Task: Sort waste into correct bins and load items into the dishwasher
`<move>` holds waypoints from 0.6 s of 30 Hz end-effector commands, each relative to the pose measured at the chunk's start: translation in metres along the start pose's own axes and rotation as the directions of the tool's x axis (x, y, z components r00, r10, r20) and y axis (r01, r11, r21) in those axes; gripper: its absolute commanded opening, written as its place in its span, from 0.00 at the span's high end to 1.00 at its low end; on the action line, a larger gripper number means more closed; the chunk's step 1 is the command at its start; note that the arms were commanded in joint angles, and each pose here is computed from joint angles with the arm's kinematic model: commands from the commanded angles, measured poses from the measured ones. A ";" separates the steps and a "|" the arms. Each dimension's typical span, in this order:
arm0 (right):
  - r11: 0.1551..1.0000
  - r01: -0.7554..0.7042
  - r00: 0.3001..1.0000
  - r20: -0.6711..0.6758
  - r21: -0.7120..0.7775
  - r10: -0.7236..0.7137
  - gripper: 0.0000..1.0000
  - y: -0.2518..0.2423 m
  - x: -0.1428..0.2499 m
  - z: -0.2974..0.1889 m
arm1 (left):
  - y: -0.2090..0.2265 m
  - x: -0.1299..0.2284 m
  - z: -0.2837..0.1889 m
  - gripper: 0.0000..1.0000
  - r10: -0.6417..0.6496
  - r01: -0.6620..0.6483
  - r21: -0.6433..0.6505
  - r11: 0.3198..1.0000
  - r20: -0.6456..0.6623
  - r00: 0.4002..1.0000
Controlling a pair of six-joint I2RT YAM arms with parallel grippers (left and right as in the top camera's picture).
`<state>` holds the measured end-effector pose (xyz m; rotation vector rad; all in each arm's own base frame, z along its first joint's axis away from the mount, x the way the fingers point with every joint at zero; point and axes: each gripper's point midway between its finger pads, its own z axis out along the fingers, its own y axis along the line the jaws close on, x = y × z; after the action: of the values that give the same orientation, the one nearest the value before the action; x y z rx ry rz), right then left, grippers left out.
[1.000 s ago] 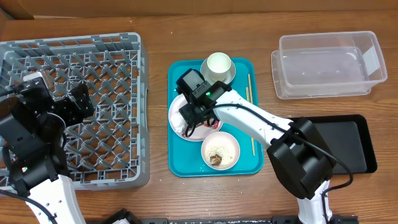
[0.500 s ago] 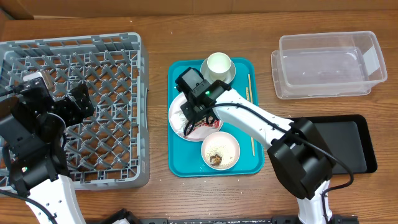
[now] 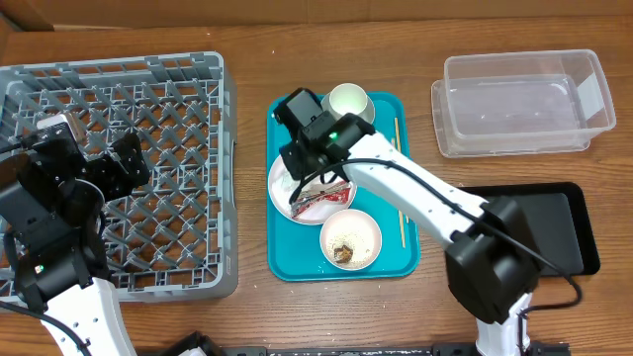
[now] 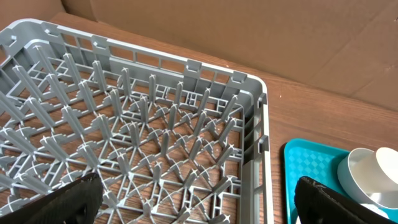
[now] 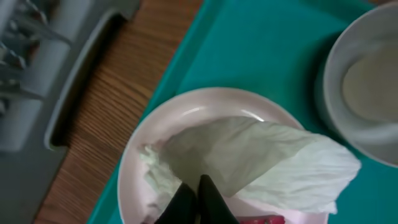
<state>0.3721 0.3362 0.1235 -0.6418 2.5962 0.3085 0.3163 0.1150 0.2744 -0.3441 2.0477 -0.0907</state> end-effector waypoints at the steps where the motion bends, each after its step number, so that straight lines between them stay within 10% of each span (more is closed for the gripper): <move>1: 0.998 -0.061 0.984 0.170 0.021 0.056 0.96 -0.010 -0.044 -0.058 | -0.002 -0.006 -0.001 0.00 -0.014 0.013 0.015 1.000 0.011 1.000; 18: 0.899 -0.427 0.812 0.477 0.094 0.336 0.96 -0.115 -0.088 -0.165 | -0.002 -0.006 -0.001 0.00 -0.014 0.014 0.015 1.000 0.010 1.000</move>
<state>0.4257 0.2572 0.2394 -0.1486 2.3711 0.2576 0.3164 0.1149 0.2742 -0.3440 2.0480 -0.0913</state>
